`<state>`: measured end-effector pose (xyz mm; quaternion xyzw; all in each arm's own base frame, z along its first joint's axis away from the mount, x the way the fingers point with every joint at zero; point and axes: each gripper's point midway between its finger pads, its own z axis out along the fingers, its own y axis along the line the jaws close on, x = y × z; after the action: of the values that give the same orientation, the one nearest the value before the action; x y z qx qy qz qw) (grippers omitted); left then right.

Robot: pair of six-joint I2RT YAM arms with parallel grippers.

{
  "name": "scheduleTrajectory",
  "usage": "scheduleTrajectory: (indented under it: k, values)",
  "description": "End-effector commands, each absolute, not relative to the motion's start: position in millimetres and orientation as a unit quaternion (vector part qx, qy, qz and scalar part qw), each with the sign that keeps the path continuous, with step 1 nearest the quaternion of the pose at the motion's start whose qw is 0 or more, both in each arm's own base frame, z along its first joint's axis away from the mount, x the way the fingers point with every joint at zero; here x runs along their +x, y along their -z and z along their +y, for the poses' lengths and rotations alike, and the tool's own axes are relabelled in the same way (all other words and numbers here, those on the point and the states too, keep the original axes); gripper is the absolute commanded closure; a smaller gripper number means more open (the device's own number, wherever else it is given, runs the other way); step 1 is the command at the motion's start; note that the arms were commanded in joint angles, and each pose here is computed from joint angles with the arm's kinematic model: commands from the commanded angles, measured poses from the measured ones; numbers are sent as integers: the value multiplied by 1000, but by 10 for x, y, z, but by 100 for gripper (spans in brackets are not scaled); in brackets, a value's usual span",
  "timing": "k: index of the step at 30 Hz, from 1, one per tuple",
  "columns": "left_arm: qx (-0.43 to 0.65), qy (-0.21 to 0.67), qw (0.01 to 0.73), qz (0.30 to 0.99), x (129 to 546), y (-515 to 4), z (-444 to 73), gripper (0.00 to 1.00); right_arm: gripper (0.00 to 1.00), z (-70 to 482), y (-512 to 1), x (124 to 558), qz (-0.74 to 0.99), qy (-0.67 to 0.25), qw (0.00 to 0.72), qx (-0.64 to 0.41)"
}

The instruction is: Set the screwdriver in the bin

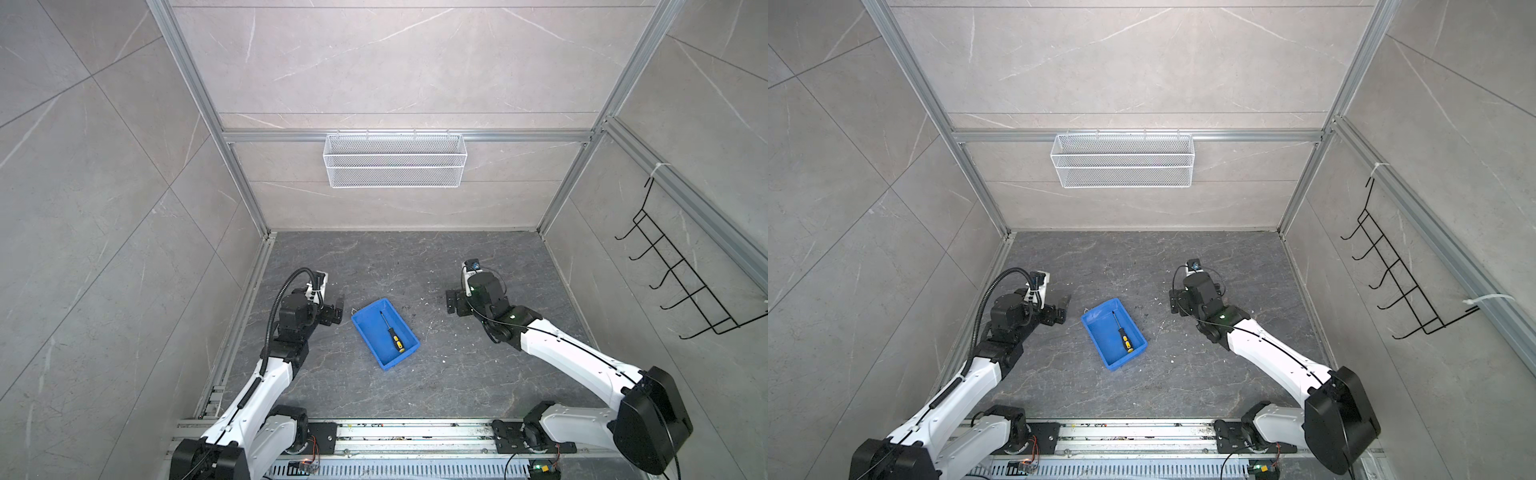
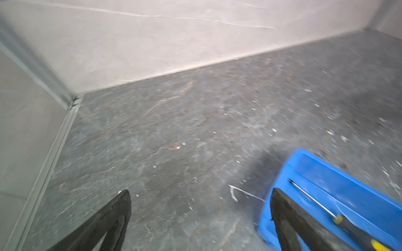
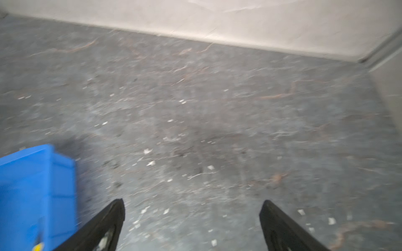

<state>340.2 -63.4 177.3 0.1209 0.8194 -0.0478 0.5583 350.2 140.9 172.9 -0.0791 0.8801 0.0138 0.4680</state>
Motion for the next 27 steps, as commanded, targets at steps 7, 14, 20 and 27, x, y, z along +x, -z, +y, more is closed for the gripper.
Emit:
scheduleTrajectory:
  k: [7,14,20,27]
  values:
    - [38,-12,568,822,3645,-1544,-159,0,1,680,-1635,3672,833,85,546,-37]
    - [8,-42,578,815,3726,-1270,49,0,1,344,-1364,3838,826,106,553,-8]
    - [-18,-27,576,817,3757,-1056,169,0,1,178,-1136,3861,823,61,564,12]
    - [-22,-15,551,834,3852,-843,203,0,1,246,-913,3895,827,3,562,-14]
